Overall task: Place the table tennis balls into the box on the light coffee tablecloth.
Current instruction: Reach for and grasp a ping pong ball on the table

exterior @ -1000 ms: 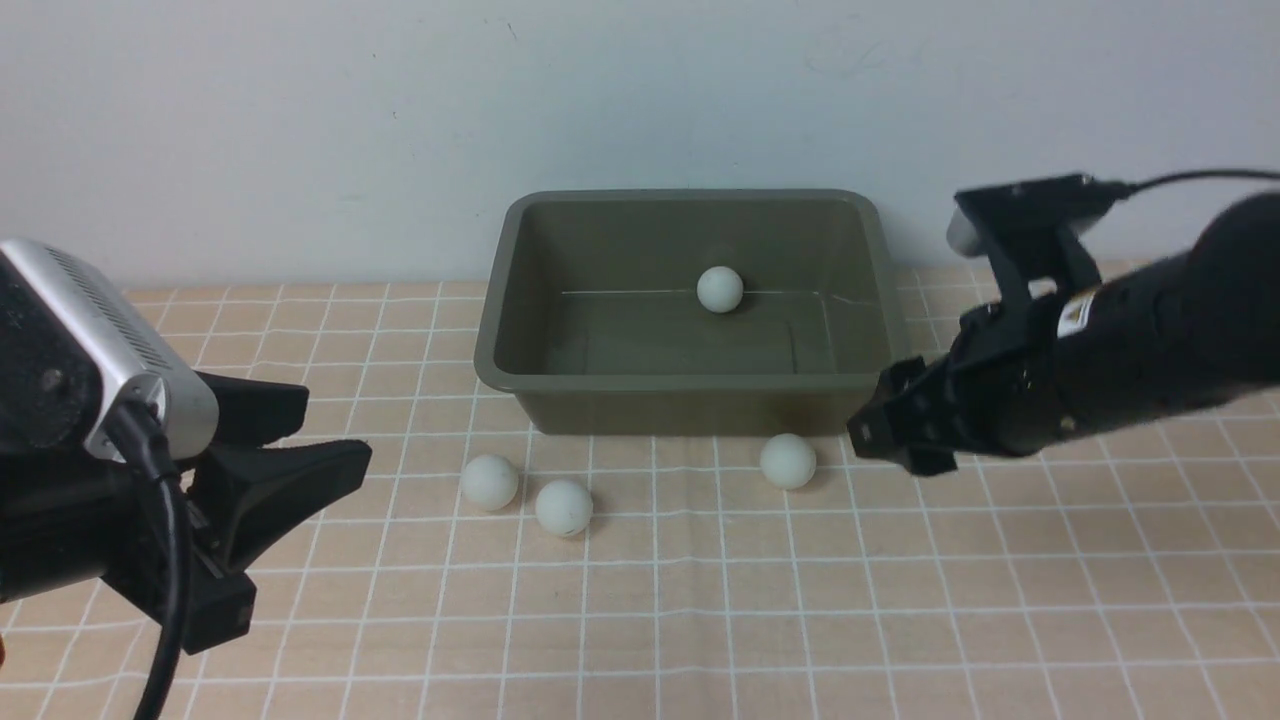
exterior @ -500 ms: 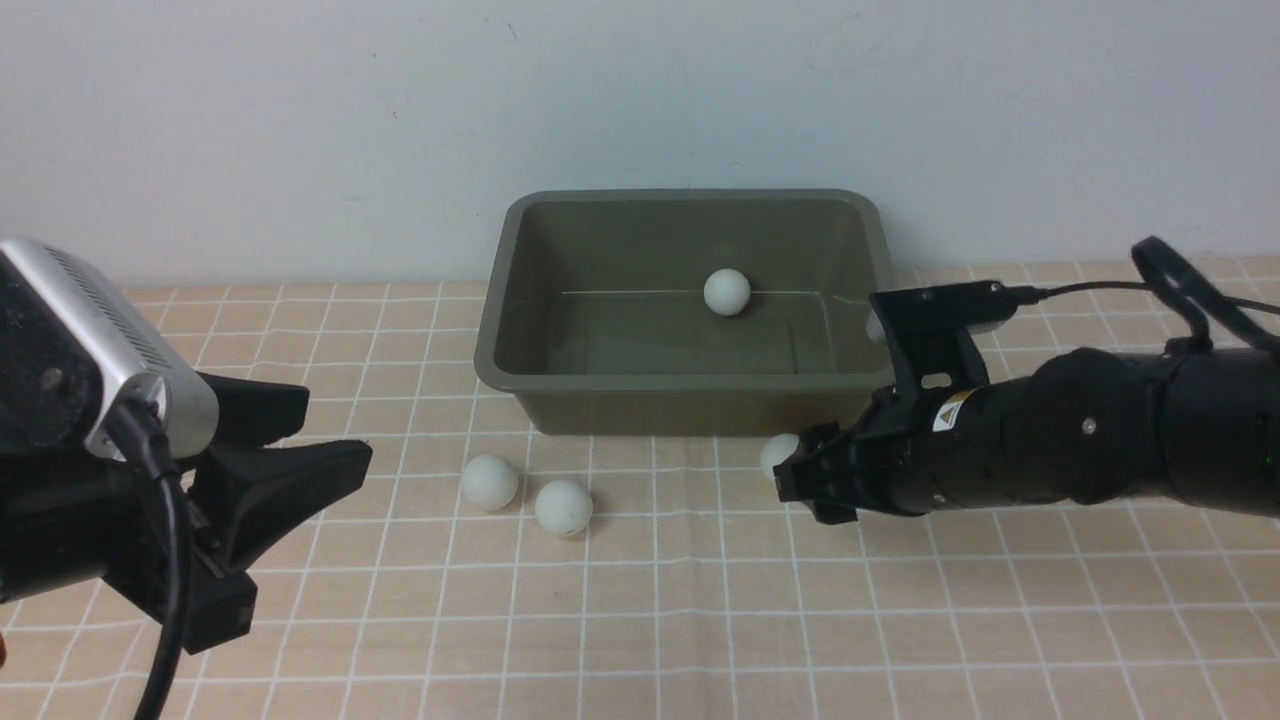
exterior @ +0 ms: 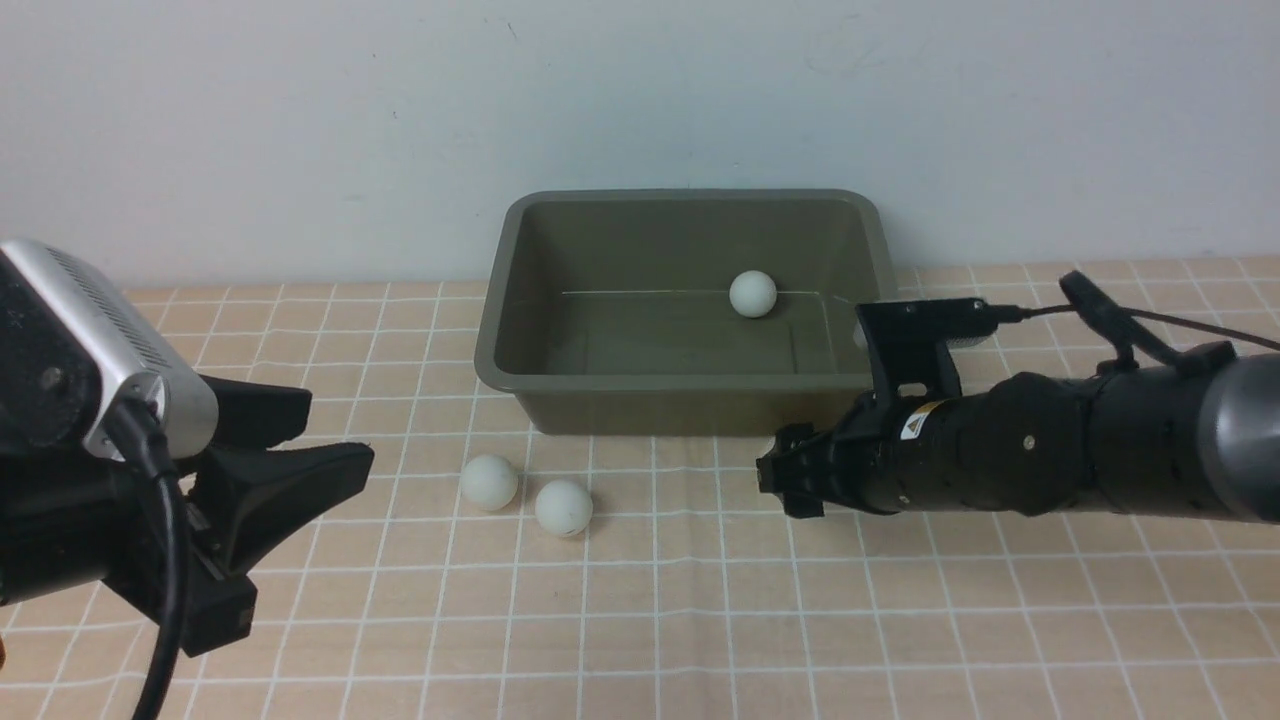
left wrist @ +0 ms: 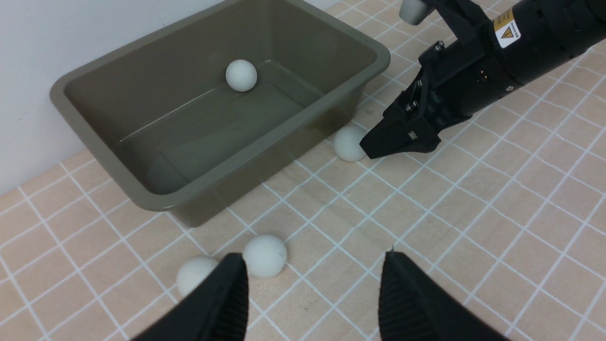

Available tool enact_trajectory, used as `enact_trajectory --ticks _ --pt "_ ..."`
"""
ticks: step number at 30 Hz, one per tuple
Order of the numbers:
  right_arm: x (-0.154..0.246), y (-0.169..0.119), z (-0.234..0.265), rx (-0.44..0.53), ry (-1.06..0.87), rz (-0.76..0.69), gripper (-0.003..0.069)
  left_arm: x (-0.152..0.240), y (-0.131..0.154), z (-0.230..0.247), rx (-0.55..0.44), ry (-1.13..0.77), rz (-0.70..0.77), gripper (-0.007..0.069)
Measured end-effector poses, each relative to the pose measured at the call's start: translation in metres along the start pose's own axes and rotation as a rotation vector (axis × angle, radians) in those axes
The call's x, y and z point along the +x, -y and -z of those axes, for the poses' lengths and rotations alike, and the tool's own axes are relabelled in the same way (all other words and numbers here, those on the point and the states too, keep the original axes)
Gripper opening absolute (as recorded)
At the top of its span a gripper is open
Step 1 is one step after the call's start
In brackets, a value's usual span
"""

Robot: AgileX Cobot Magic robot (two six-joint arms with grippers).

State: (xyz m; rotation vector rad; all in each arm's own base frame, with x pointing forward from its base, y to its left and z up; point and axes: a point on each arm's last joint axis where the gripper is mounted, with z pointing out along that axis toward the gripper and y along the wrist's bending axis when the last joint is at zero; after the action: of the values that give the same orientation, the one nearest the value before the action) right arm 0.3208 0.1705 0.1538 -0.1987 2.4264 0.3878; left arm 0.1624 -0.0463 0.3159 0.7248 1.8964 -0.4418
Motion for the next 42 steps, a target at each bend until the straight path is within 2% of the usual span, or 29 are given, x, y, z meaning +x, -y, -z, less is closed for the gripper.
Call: enact_trajectory --ticks 29,32,36,42 --pt "-0.003 0.002 -0.040 0.023 0.023 -0.028 0.0522 0.000 0.001 0.000 0.014 -0.003 0.000 0.0308" --pt "0.001 0.001 -0.044 0.024 0.011 -0.022 0.0491 0.000 0.001 0.000 0.014 -0.003 0.000 0.0308" --pt "0.001 -0.001 -0.044 0.019 -0.002 -0.014 0.0357 0.000 0.001 0.000 0.014 -0.003 0.000 0.0308" --pt "0.003 -0.003 -0.041 0.007 -0.052 0.062 0.0362 0.000 0.001 0.000 0.014 -0.003 0.000 0.0308"
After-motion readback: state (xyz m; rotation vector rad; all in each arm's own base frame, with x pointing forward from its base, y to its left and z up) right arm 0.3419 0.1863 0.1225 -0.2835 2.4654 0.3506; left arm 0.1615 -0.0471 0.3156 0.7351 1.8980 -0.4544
